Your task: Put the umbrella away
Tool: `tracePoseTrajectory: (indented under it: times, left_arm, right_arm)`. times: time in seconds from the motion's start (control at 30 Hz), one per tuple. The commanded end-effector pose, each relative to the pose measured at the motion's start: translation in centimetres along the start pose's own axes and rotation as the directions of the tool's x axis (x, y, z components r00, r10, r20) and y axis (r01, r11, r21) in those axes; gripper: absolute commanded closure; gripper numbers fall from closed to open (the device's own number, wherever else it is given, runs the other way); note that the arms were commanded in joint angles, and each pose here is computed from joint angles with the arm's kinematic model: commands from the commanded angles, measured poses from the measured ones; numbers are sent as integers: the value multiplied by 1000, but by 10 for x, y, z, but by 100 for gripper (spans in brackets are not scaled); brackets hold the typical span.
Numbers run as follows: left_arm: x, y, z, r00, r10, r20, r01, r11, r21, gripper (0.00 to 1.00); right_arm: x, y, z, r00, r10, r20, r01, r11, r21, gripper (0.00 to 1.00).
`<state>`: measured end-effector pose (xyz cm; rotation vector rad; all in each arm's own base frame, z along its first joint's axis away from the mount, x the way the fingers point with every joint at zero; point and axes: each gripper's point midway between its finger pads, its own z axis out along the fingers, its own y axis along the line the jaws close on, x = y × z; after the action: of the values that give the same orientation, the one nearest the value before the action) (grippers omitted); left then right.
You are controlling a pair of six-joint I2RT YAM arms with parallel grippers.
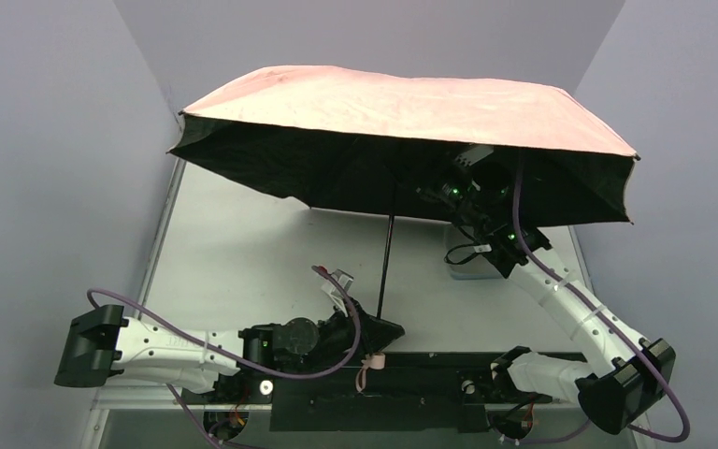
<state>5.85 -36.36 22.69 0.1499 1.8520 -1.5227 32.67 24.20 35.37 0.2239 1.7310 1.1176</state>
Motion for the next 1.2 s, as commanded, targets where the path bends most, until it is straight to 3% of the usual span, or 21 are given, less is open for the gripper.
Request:
tracePoseTrajectory:
  times: [0.0, 0.17, 0.5, 0.83, 1.07, 1.17]
  left_arm:
    - [-18, -27, 8, 998, 33, 51, -35, 998, 48, 100]
    - [-13, -25, 10, 999, 27, 40, -29, 998, 49, 100]
    - [-6, -19, 9, 999, 31, 19, -32, 998, 44, 100]
    - [-2, -13, 9, 999, 37, 12, -37, 999, 32, 100]
    - [1, -12, 9, 999, 32, 5, -32, 999, 33, 100]
    - [3, -9, 8, 999, 32, 3, -32, 999, 28, 100]
  right_arm:
    - [-22, -1, -4, 991, -129, 36, 124, 986, 109, 15]
    - [-50, 11, 6, 982, -165, 97, 148, 976, 162, 23]
    - [-62, -9, 27, 976, -204, 77, 169, 931, 323, 42]
    - [-60, -8, 41, 976, -212, 53, 184, 929, 320, 66]
    - [-60, -12, 45, 974, -224, 44, 197, 922, 334, 69]
    - [-59, -7, 48, 972, -232, 31, 211, 926, 312, 98]
